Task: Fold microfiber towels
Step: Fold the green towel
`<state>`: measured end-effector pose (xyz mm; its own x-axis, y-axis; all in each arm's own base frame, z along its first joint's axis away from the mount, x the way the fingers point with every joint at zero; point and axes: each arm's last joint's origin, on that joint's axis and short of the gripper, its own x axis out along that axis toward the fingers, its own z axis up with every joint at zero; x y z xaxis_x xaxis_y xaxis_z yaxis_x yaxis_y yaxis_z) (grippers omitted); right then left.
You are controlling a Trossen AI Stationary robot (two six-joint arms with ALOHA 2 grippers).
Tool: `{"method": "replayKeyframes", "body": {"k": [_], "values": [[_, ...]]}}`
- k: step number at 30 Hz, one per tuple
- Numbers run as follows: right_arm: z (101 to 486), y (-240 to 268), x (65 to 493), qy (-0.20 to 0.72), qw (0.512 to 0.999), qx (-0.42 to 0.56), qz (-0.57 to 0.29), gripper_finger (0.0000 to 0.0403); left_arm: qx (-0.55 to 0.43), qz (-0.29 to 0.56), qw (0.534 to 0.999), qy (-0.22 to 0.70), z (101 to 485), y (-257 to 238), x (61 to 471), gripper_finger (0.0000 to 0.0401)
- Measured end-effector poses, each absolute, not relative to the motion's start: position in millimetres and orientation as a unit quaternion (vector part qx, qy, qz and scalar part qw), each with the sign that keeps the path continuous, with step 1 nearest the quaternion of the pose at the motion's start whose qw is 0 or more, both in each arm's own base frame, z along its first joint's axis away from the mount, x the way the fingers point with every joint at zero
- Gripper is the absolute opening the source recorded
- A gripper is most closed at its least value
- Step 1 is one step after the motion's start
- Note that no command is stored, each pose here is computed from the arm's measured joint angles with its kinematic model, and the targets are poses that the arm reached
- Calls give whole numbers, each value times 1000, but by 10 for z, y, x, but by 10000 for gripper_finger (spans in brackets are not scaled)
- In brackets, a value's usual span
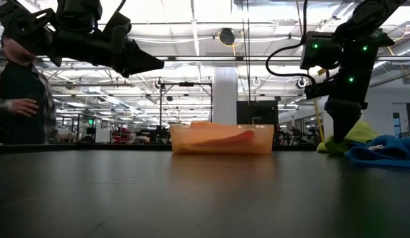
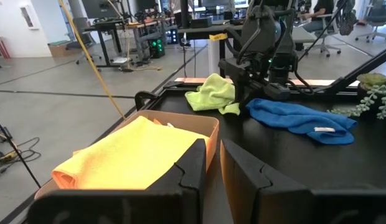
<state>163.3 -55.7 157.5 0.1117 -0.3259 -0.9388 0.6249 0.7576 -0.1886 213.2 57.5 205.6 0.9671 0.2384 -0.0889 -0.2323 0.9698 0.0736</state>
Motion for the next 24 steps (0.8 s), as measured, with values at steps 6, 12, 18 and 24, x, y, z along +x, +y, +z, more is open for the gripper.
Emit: {"method": "replayKeyframes", "body": {"k": [6, 12, 18, 24], "values": [[1688, -571, 1692, 542, 768, 125, -317, 8, 30, 119, 991, 49, 2055, 574, 2132, 51], [2011, -576, 1707, 456, 827, 114, -308, 3, 24, 118, 991, 55, 2043, 574, 2131, 51], [2436, -559, 1650, 323, 896, 86, -293, 1, 24, 117, 990, 75, 2003, 573, 2126, 51], [2752, -504, 1552, 199, 947, 69, -243, 1, 24, 114, 990, 74, 2004, 564, 2128, 51]]}}
